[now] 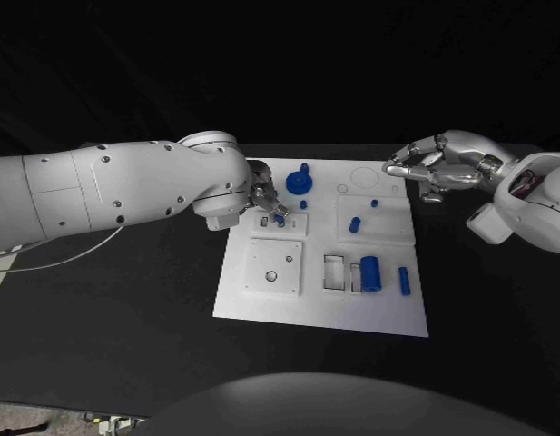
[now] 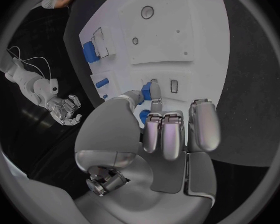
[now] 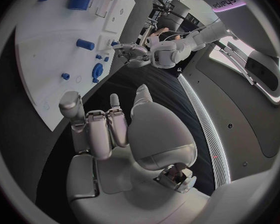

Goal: Assemble the parts on the task board

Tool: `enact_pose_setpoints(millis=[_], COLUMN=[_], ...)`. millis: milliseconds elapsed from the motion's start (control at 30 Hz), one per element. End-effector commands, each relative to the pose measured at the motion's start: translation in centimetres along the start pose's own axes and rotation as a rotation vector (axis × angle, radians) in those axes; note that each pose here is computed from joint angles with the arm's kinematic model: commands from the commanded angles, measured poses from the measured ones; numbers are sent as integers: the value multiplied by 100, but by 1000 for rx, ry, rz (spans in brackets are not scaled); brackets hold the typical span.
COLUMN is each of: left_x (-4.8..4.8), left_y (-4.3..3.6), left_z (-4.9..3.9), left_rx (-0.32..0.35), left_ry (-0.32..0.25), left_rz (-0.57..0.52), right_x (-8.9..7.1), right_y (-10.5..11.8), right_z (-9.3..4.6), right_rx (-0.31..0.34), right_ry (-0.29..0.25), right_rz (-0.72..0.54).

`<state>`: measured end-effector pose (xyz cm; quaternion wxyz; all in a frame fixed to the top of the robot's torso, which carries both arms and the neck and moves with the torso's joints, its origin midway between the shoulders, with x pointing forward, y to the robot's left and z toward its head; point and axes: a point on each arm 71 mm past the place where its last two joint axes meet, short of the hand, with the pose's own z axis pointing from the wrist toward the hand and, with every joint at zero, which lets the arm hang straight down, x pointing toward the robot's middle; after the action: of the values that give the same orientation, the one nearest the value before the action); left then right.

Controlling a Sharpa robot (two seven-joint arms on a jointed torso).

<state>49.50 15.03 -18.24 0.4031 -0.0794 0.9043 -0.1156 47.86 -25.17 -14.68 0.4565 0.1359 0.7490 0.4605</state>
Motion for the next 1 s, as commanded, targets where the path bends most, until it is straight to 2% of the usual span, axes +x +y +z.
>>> enact_pose_setpoints(millis=[33,367,1000], left_x=[-40,-43,26], left_y=[64,52,33], left_z=[-17,4,41], left_rx=[-112,-114,-125], left_ry=[-69,-82,-45], left_rz=[55,74,75], right_x=[8,20,29], right_y=[5,-6,-14], right_z=[-2,-2,-4], right_rx=[-19,-21,-20], right_ry=[2,3,7], right_rz=[2,3,5])
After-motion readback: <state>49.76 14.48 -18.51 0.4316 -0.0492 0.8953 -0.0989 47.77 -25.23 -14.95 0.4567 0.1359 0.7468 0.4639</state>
